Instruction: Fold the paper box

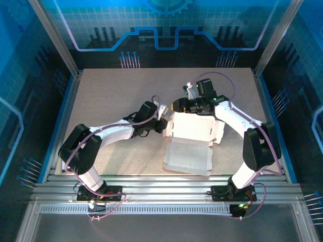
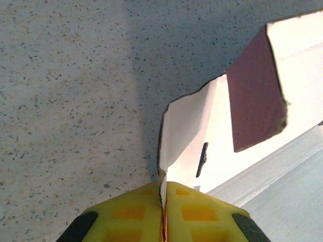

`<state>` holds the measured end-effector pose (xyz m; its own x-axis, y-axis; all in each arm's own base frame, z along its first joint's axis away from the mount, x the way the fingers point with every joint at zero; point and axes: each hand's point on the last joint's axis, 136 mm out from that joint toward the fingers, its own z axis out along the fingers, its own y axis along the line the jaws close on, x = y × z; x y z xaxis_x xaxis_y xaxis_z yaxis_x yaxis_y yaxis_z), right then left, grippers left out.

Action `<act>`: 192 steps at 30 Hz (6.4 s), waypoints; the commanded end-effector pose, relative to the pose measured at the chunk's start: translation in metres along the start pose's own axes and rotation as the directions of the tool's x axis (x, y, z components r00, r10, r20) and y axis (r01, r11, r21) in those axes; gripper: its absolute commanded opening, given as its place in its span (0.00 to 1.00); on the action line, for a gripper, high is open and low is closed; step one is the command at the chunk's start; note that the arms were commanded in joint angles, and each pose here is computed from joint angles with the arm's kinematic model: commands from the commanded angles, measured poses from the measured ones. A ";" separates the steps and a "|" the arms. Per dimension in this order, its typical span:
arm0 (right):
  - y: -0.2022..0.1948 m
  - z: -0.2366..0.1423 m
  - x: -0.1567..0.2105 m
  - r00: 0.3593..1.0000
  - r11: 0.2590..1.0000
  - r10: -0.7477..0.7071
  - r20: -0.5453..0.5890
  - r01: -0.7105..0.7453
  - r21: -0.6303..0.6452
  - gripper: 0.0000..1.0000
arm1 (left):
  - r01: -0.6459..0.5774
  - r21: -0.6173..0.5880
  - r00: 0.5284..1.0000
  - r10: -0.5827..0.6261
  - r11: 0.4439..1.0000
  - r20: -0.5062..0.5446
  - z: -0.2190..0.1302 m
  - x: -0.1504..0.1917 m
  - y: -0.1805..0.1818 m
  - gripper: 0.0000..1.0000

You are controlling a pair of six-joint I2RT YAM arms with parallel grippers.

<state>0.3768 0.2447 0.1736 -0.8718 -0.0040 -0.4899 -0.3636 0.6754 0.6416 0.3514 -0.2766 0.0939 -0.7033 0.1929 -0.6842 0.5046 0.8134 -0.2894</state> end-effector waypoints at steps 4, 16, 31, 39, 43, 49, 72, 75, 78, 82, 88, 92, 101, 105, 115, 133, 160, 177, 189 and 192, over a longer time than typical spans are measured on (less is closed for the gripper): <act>-0.003 -0.027 -0.036 0.998 1.000 -0.010 0.061 0.008 0.027 0.55 | -0.075 -0.011 0.993 0.076 0.997 0.094 -0.007 -0.017 -0.008 0.13; -0.035 -0.033 -0.044 0.998 0.990 0.009 0.059 -0.017 0.143 0.55 | -0.142 -0.077 0.965 0.155 0.987 0.214 -0.006 -0.025 -0.018 0.00; -0.062 -0.026 -0.034 0.991 0.972 0.068 0.114 -0.092 0.217 0.52 | -0.158 -0.211 0.884 0.234 0.965 0.406 0.006 -0.076 -0.008 0.04; -0.060 -0.014 -0.031 0.989 0.985 0.083 0.126 -0.101 0.143 0.52 | -0.136 -0.176 0.892 0.198 0.975 0.407 0.019 -0.072 -0.009 0.05; -0.062 -0.008 -0.028 0.987 0.987 0.092 0.128 -0.108 0.117 0.52 | -0.126 -0.170 0.896 0.185 0.977 0.404 0.018 -0.065 -0.008 0.05; -0.064 -0.002 -0.022 0.989 0.991 0.085 0.118 -0.097 0.097 0.52 | -0.109 -0.139 0.902 0.157 0.984 0.401 0.019 -0.056 -0.010 0.06; -0.066 0.008 0.006 0.991 0.996 0.002 0.133 -0.014 0.088 0.53 | -0.100 -0.055 0.918 0.114 0.993 0.379 0.012 -0.043 -0.024 0.10; -0.065 0.008 0.009 0.990 0.996 -0.008 0.139 -0.005 0.091 0.52 | -0.096 -0.047 0.919 0.106 0.994 0.380 0.010 -0.042 -0.025 0.12; -0.063 0.006 0.010 0.988 0.995 -0.025 0.149 0.010 0.100 0.52 | -0.081 -0.038 0.922 0.089 0.996 0.377 0.009 -0.038 -0.024 0.14; -0.061 0.005 0.014 0.988 0.993 -0.042 0.152 0.026 0.112 0.52 | -0.072 -0.009 0.927 0.070 0.997 0.368 0.007 -0.035 -0.028 0.16; -0.057 0.006 0.015 0.988 0.995 -0.035 0.149 0.021 0.099 0.52 | -0.070 0.007 0.939 0.064 0.997 0.337 0.011 -0.031 -0.030 0.03; -0.052 0.004 0.016 0.992 0.997 -0.031 0.121 0.021 0.076 0.52 | -0.069 0.045 0.956 0.053 0.997 0.289 0.015 -0.026 -0.034 0.01; -0.040 -0.024 0.010 0.999 1.000 -0.017 0.046 0.016 0.025 0.54 | -0.103 0.161 0.946 0.047 0.981 0.322 0.008 -0.051 -0.027 0.05; -0.045 -0.040 0.000 0.998 0.999 0.020 0.061 -0.022 0.032 0.54 | -0.120 0.154 0.924 0.053 0.981 0.379 0.011 -0.074 -0.019 0.04; -0.063 -0.072 -0.039 0.985 0.995 0.070 0.158 -0.080 0.056 0.54 | -0.264 0.227 0.797 0.080 0.937 0.599 0.016 -0.129 -0.025 0.00; -0.085 -0.055 -0.068 0.986 0.991 0.131 0.105 -0.129 -0.023 0.52 | -0.286 0.227 0.697 0.039 0.931 0.716 0.013 -0.129 -0.021 0.02; -0.066 -0.013 -0.013 0.995 0.992 0.100 0.028 -0.098 -0.083 0.49 | -0.252 0.225 0.714 0.024 0.941 0.700 0.028 -0.108 -0.013 0.00; -0.052 -0.014 0.001 0.999 0.999 0.017 0.041 -0.018 0.029 0.43 | -0.255 0.238 0.723 0.021 0.937 0.691 0.022 -0.098 -0.017 0.00; -0.023 -0.021 0.001 0.994 0.982 0.105 -0.003 -0.104 -0.156 0.47 | -0.302 0.210 0.717 0.076 0.930 0.693 0.018 -0.089 -0.026 0.00; -0.027 -0.027 0.008 0.996 0.991 0.076 -0.040 -0.080 -0.105 0.47 | -0.302 0.212 0.716 0.074 0.930 0.695 0.017 -0.090 -0.026 0.00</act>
<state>0.3793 0.2065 0.1561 -0.9041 0.0699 -0.4215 -0.2961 0.6087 0.7361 0.4163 -0.3220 0.1257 -0.1977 -0.1664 -0.9660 0.7605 0.5957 -0.2582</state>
